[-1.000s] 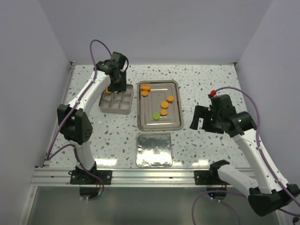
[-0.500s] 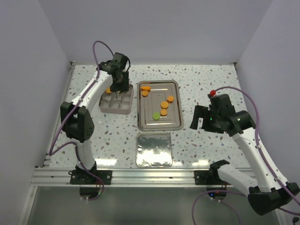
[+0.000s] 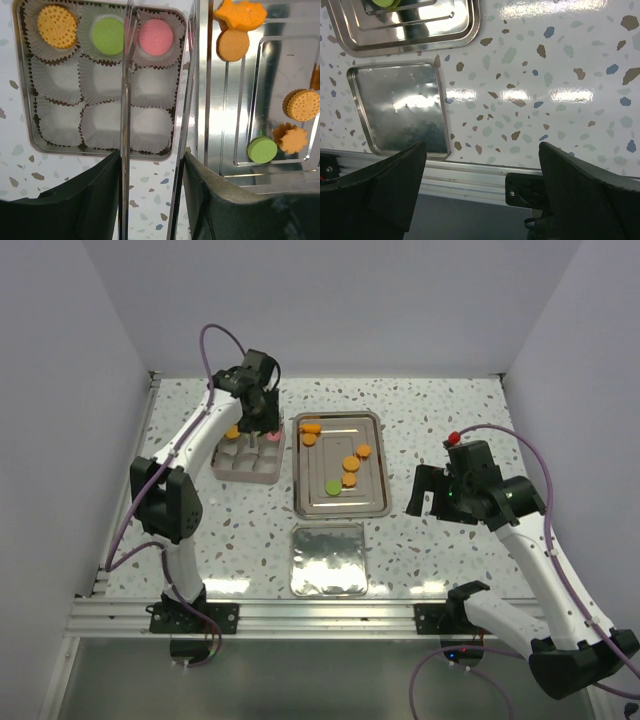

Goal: Pack the cookies

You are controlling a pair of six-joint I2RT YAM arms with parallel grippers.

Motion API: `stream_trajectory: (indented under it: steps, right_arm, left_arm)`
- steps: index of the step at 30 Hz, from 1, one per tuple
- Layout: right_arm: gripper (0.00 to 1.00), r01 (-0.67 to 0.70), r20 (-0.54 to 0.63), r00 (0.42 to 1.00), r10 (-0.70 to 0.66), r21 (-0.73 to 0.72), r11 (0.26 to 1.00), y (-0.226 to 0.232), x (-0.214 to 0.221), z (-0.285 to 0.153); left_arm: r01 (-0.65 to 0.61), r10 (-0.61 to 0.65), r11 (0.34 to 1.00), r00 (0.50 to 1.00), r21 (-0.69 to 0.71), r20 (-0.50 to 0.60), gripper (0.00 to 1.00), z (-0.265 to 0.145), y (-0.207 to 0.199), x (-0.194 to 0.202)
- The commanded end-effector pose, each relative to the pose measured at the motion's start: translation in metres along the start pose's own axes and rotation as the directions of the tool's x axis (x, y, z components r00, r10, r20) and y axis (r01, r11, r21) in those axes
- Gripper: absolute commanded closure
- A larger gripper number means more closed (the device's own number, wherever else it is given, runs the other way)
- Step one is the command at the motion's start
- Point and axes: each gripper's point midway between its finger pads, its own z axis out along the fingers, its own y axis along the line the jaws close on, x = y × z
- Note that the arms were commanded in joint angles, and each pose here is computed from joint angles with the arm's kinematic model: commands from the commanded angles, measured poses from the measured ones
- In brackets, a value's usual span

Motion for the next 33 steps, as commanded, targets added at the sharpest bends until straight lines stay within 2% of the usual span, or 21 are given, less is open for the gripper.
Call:
stream_trajectory:
  steps: [1, 7, 16, 21, 33]
  right_arm:
    - [0.02, 0.020, 0.046, 0.999, -0.019, -0.008, 1.000, 0.003, -0.012, -0.008]
    - [0.02, 0.011, 0.044, 0.999, -0.010, -0.013, 1.000, 0.004, -0.011, -0.007]
    - [0.03, -0.013, 0.044, 0.999, 0.014, -0.020, 1.000, 0.003, -0.005, -0.011]
    - [0.02, -0.025, 0.053, 0.998, 0.026, -0.016, 1.000, 0.000, -0.001, -0.015]
    - [0.02, -0.046, 0.060, 0.997, 0.047, -0.010, 0.999, -0.007, 0.009, -0.021]
  left_arm:
    - [0.012, -0.016, 0.999, 0.994, 0.039, 0.106, 0.46, -0.027, -0.013, -0.031]
    - [-0.034, 0.027, 0.998, 0.992, 0.053, 0.127, 0.46, -0.046, -0.033, -0.031]
    - [-0.089, 0.079, 0.988, 0.993, 0.122, 0.082, 0.46, -0.043, -0.079, 0.016]
    - [-0.103, 0.099, 0.987, 0.994, 0.123, 0.036, 0.46, -0.030, -0.082, 0.036]
    - [-0.121, 0.123, 0.986, 0.992, 0.119, -0.011, 0.46, -0.007, -0.084, 0.051]
